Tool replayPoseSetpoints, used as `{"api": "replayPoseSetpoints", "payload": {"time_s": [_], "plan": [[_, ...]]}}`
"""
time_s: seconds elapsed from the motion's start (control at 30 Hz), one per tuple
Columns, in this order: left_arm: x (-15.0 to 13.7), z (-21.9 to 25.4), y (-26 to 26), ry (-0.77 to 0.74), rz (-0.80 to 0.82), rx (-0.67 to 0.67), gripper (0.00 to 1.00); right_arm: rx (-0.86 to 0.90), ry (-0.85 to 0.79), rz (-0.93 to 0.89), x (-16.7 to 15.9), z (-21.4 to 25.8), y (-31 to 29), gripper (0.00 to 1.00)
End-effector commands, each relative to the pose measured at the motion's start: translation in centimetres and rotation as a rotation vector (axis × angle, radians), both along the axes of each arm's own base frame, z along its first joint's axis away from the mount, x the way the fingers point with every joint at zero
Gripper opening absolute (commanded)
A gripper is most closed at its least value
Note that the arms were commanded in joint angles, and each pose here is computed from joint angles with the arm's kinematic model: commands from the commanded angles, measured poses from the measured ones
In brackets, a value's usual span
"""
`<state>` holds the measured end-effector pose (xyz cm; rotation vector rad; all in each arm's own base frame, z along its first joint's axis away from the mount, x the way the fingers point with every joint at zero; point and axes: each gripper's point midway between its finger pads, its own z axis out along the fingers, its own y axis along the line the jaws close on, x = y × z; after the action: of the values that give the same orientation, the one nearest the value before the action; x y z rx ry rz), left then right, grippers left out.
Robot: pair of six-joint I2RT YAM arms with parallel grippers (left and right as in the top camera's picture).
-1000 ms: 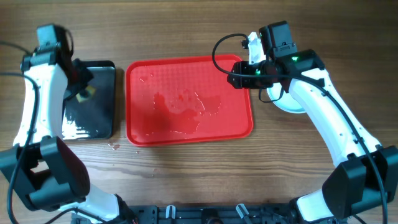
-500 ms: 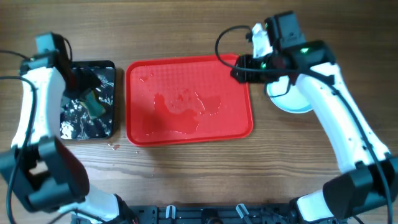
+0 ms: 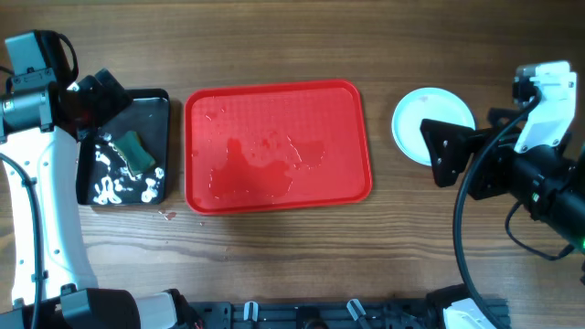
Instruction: Clean dirty plates on tray and stack at the side
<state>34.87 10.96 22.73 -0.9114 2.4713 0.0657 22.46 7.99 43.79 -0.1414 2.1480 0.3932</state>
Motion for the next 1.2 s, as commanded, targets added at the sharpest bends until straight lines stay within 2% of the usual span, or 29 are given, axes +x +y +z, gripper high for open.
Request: {"api": "replayPoseSetpoints", "payload": {"time_s": [0.0,0.07,0.17,0.5,0.63,0.77,1.17], "plan": [[0.2,-0.1,-0.2,0.001,-0.012,-0.008,1.00,-0.123,-0.043,-0.150,2.1,0.0,-3.0,1.00],[0.2,-0.1,-0.2,0.001,-0.012,-0.008,1.00,-0.153,-0.098,-0.153,3.8,-0.1,-3.0,1.00],[0.2,-0.1,-0.2,0.001,-0.012,-0.009,1.00,-0.159,-0.296,-0.009,5.5,-1.6,-1.2,1.00],[0.2,-0.1,-0.2,0.001,-0.012,-0.008,1.00,-0.090,-0.586,-0.041,1.7,-21.1,-2.7,1.00],[0.2,-0.1,-0.2,0.001,-0.012,-0.008,1.00,-0.091,-0.610,-0.049,1.7,-25.1,-2.8,1.00],[0.2,-0.1,-0.2,0.001,-0.012,-0.008,1.00,-0.077,-0.652,-0.028,1.5,-25.4,-2.4,1.00],[0.2,-0.1,-0.2,0.001,-0.012,-0.009,1.00,-0.075,-0.635,-0.011,1.4,-25.9,-2.2,1.00]]}}
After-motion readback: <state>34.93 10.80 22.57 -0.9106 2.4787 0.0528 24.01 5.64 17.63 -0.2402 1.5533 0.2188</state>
